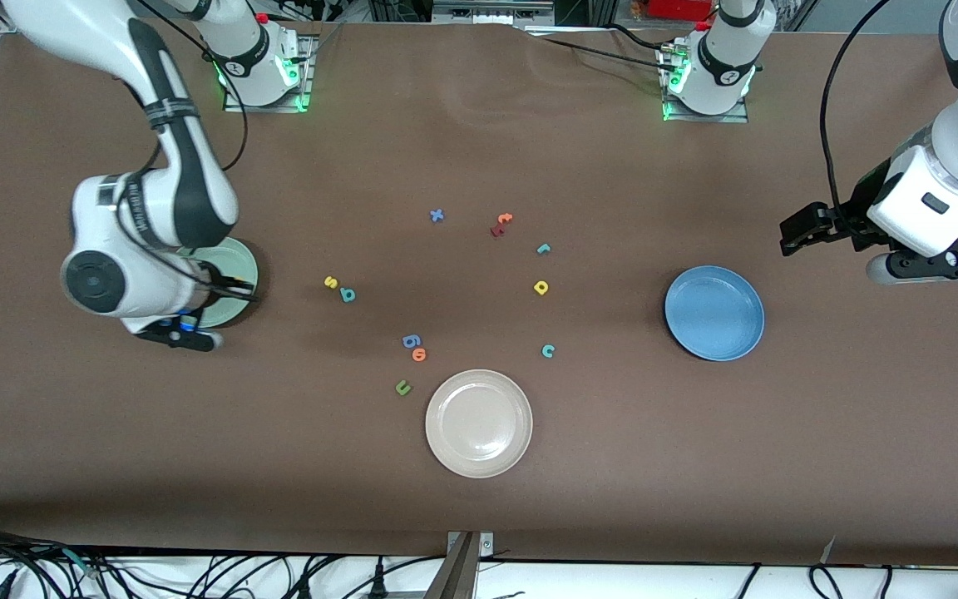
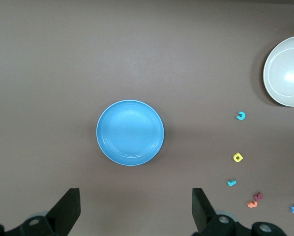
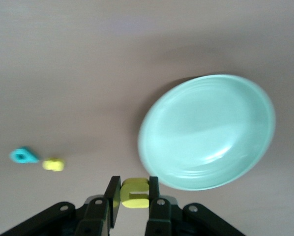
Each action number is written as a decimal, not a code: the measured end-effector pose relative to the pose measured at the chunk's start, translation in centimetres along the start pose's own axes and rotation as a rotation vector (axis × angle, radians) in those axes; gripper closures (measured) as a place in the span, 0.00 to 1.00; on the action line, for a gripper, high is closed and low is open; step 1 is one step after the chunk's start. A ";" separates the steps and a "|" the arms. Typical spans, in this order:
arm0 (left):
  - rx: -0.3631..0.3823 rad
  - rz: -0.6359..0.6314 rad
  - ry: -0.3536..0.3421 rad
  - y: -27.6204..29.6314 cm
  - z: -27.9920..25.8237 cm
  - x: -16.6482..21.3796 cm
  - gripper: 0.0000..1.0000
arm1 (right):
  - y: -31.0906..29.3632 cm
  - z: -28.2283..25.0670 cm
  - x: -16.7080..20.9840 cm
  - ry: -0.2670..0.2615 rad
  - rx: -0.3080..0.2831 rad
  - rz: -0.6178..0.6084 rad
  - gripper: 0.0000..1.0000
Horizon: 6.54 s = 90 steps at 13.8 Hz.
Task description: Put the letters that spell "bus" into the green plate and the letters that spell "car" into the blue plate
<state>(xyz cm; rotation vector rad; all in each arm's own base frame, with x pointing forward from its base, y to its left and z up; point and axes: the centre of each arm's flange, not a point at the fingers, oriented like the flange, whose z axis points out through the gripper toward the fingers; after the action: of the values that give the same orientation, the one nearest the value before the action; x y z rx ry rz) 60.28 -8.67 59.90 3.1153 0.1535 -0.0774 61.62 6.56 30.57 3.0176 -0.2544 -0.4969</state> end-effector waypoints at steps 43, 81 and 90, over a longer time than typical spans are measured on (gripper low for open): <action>0.052 0.189 -0.090 20.8 19.2 2.4 0.00 | -14.6 14.5 -8.0 0.169 0.053 -0.079 0.04; -0.025 0.320 0.034 28.5 42.9 2.1 0.44 | -3.1 1.1 -2.7 0.038 -0.071 -0.131 0.72; -0.001 0.343 0.047 28.2 42.9 2.4 0.76 | 14.7 9.6 0.7 -0.063 -0.055 -0.228 0.72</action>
<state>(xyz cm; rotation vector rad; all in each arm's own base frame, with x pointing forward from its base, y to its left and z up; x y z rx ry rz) 63.34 -37.56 17.46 3.0905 -0.3780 0.0022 56.89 -8.48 22.74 2.9951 0.1004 -0.6049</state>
